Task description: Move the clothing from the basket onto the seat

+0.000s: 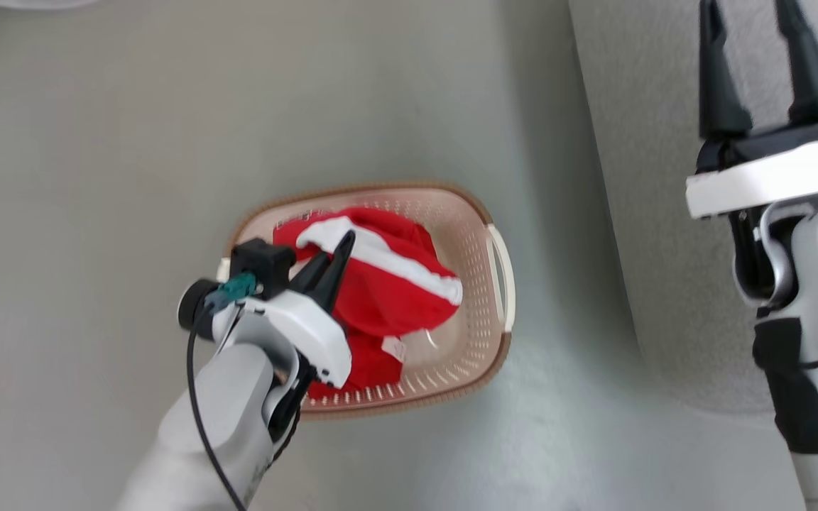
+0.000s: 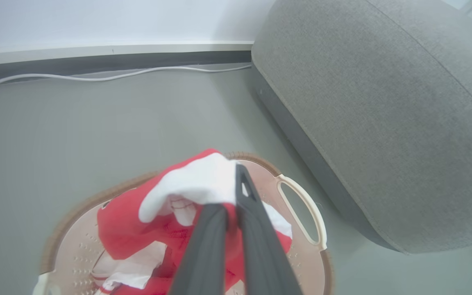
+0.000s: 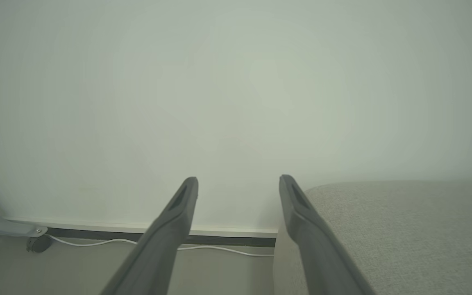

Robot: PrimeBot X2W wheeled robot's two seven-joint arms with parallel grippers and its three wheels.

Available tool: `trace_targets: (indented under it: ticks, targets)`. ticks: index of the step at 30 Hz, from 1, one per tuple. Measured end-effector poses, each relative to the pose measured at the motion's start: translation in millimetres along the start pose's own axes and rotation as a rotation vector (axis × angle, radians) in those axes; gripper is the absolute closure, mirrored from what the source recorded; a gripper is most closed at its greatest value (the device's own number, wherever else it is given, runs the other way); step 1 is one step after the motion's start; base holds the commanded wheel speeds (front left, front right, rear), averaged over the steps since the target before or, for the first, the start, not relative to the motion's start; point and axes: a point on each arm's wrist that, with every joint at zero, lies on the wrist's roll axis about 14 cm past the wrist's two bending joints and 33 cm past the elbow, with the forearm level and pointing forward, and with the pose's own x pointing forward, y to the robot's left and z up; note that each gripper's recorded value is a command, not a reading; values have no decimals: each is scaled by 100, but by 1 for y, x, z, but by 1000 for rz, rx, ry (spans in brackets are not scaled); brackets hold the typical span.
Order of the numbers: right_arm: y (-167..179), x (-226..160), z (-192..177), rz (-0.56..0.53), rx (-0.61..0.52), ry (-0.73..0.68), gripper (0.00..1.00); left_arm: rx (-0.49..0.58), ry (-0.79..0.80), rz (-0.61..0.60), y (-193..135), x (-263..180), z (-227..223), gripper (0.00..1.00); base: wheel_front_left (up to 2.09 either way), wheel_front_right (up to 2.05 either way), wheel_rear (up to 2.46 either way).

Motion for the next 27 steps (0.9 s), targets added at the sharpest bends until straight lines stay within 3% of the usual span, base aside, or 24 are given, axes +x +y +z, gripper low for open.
trace_targets:
  ticks: [6, 18, 27]
  targets:
    - [12, -23, 17, 12, 10, 4, 0, 32, -131, 70, 2, -37, 42, 100, 0, 0, 0]
    - [20, -76, 16, -14, 60, 60, 0, 133, -377, 171, -2, -115, 114, 100, 0, 0, 0]
    - [34, -108, 17, -14, 98, 75, 0, 225, -571, 180, -21, -167, 168, 100, 0, 0, 0]
